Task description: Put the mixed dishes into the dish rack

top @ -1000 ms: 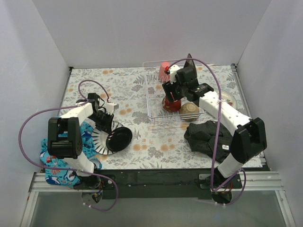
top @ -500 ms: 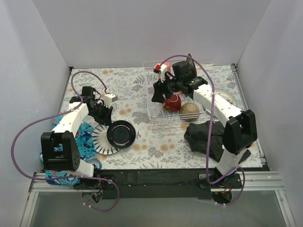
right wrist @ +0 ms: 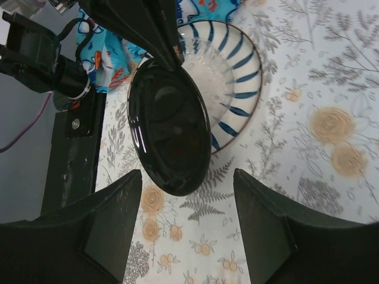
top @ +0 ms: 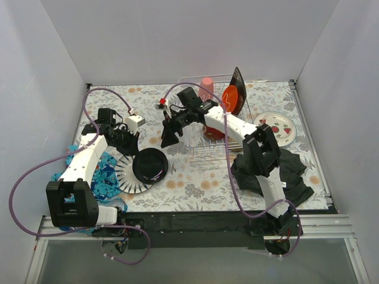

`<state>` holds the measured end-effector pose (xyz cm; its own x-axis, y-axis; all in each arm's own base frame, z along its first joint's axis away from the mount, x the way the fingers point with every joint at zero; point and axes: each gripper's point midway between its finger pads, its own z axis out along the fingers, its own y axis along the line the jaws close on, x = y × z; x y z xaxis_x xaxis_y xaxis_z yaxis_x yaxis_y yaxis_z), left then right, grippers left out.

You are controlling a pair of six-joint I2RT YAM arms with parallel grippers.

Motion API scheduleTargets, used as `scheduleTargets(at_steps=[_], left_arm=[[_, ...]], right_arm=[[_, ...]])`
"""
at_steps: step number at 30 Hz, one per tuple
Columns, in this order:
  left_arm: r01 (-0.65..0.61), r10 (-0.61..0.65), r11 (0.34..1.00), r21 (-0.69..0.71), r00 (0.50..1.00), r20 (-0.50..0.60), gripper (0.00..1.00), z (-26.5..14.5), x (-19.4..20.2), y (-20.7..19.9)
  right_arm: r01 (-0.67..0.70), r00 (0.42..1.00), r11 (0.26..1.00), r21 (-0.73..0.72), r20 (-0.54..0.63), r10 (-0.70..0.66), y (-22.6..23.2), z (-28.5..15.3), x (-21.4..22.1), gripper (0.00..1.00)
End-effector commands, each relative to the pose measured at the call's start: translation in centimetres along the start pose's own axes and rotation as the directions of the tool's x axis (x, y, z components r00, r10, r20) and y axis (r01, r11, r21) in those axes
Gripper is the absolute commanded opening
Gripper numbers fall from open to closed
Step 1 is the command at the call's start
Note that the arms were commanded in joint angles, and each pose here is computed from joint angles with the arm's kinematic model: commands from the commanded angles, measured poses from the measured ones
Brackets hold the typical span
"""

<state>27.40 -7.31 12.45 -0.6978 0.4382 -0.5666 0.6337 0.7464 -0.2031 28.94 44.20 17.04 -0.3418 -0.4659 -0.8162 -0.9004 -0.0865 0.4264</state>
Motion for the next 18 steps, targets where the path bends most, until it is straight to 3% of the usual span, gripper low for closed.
scheduleTargets(at_steps=[1,9,12,15,16,18], left_arm=[[-0.039,0.037,0.999,0.014,0.995,0.090,0.00,-1.5,-1.4,-1.4],[-0.035,0.032,0.999,0.016,0.990,0.139,0.00,-2.2,-2.0,-2.2],[-0.036,0.033,0.999,0.017,0.989,0.146,0.00,-2.3,-2.1,-2.2],[-0.030,0.029,1.000,0.004,0.987,0.160,0.00,-2.3,-2.4,-2.1],[-0.030,0.030,1.000,-0.002,0.986,0.163,0.00,-2.2,-2.4,-1.9],[0.007,-0.003,1.000,-0.024,0.986,0.164,0.00,-2.1,-2.5,-1.4]], right_arm=[[0.035,0.999,0.996,-0.078,-0.002,-0.035,1.1,1.9,-0.6,0.72],[-0.010,1.000,0.996,-0.089,-0.023,0.008,-1.0,4.9,0.8,0.72],[-0.026,1.000,0.995,-0.095,-0.016,0.024,-1.5,5.4,0.8,0.66],[-0.032,0.999,0.993,-0.116,-0.013,0.031,-1.4,5.6,1.0,0.44],[-0.032,0.999,0.992,-0.118,-0.011,0.031,-1.2,5.5,0.8,0.29],[-0.027,1.000,0.992,-0.122,-0.006,0.027,-0.9,5.3,0.5,0.14]])
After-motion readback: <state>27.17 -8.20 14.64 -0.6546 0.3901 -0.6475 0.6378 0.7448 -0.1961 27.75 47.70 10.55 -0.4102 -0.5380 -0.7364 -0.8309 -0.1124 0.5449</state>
